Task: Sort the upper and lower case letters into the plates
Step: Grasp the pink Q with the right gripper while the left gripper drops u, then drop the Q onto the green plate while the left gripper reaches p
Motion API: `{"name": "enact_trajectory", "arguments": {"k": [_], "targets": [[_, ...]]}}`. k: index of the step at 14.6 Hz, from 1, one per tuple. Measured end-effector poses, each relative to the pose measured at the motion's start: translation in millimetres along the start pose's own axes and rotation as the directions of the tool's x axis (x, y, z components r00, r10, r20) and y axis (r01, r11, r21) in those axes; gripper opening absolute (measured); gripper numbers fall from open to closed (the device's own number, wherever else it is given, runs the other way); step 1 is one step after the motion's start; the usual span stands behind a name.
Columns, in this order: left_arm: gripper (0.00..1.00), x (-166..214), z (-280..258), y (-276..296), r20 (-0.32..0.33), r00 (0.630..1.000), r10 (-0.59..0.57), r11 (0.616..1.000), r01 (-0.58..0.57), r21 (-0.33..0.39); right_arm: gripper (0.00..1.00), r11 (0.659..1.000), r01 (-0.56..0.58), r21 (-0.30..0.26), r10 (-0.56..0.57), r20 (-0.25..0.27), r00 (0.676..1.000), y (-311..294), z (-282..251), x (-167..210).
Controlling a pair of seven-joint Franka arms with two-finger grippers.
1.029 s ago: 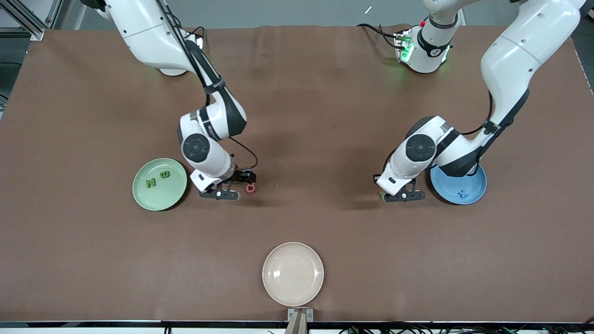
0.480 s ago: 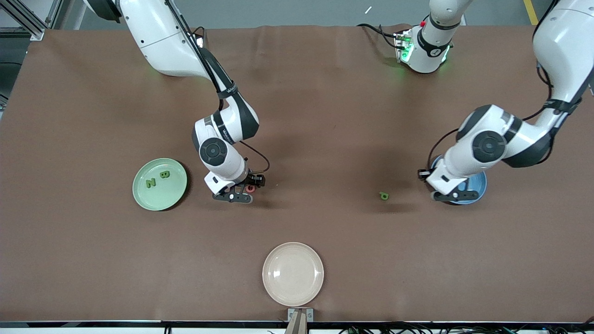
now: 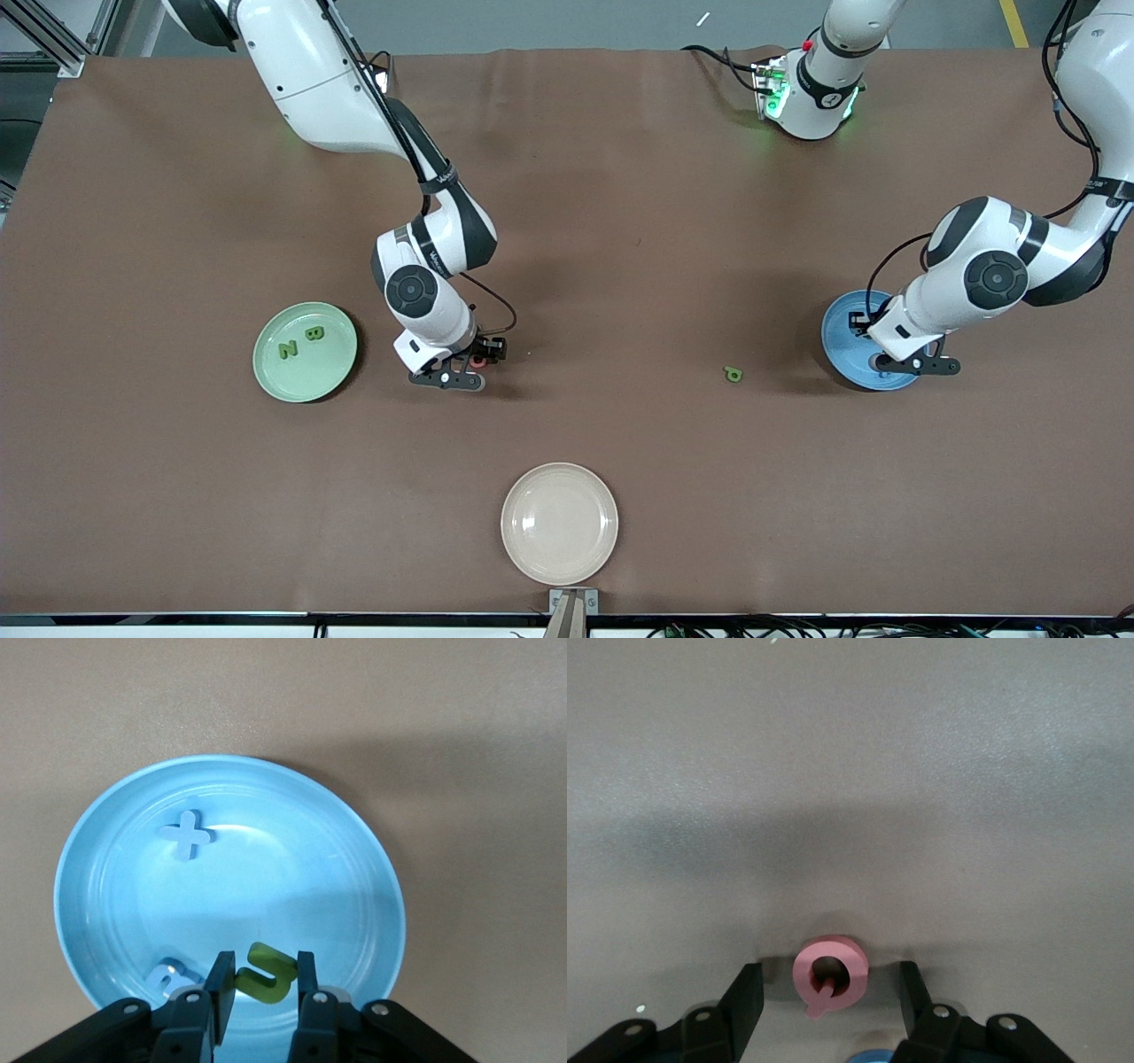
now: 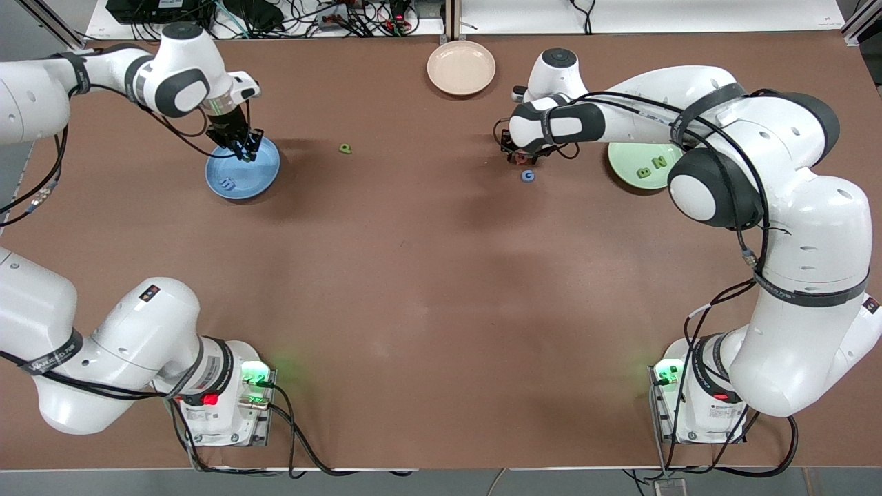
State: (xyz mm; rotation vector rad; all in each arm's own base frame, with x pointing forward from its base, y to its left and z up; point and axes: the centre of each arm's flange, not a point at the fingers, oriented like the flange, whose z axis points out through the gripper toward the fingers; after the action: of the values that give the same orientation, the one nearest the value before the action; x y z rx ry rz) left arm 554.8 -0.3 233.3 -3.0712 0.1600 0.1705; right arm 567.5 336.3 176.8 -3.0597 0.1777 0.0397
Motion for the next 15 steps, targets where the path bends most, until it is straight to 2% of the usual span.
{"name": "enact_trajectory", "arguments": {"k": [2,3,4,6,7,12,14,15], "targets": [[0.32,-6.9,10.9,-1.7,-0.012,1.0,0.021,1.0,-0.021,0.004,0.62,1.0,0.0,0.0,0.0,-0.001,1.0,0.1,-0.6,0.7],[0.32,-9.7,15.8,-3.0,-0.01,1.0,0.026,1.0,-0.026,0.007,0.56,1.0,-0.001,-0.002,0.001,-0.001,1.0,0.8,-1.1,1.4],[0.32,-12.4,21.1,-4.7,-0.004,1.0,0.028,1.0,-0.028,0.009,0.56,1.0,0.0,-0.002,0.0,-0.001,1.0,0.7,-1.1,1.3],[0.32,-16.1,31.7,-8.4,-0.003,0.999,0.032,0.999,-0.032,0.009,0.4,1.0,-0.002,-0.004,0.002,-0.003,1.0,2.0,-2.6,2.9],[0.32,-17.8,37.3,-10.4,-0.006,0.999,0.038,0.999,-0.038,0.011,0.36,1.0,-0.001,0.001,0.001,-0.008,1.0,0.1,-6.5,3.8],[0.32,-23.0,53.2,-11.1,0.004,0.999,0.047,0.999,-0.047,-0.002,0.37,1.0,-0.01,-0.012,0.01,0.0,1.0,7.2,-4.4,7.8],[0.32,-23.0,53.2,-10.7,0.004,0.999,0.048,0.999,-0.048,-0.002,0.37,0.999,-0.009,-0.031,0.01,0.02,1.0,21.5,-8.2,16.4],[0.36,-23.1,53.3,-10.7,0.004,0.999,0.048,0.999,-0.048,-0.002,0.37,0.999,0.006,-0.04,-0.005,0.038,0.999,32.0,-15.1,23.3]]}}
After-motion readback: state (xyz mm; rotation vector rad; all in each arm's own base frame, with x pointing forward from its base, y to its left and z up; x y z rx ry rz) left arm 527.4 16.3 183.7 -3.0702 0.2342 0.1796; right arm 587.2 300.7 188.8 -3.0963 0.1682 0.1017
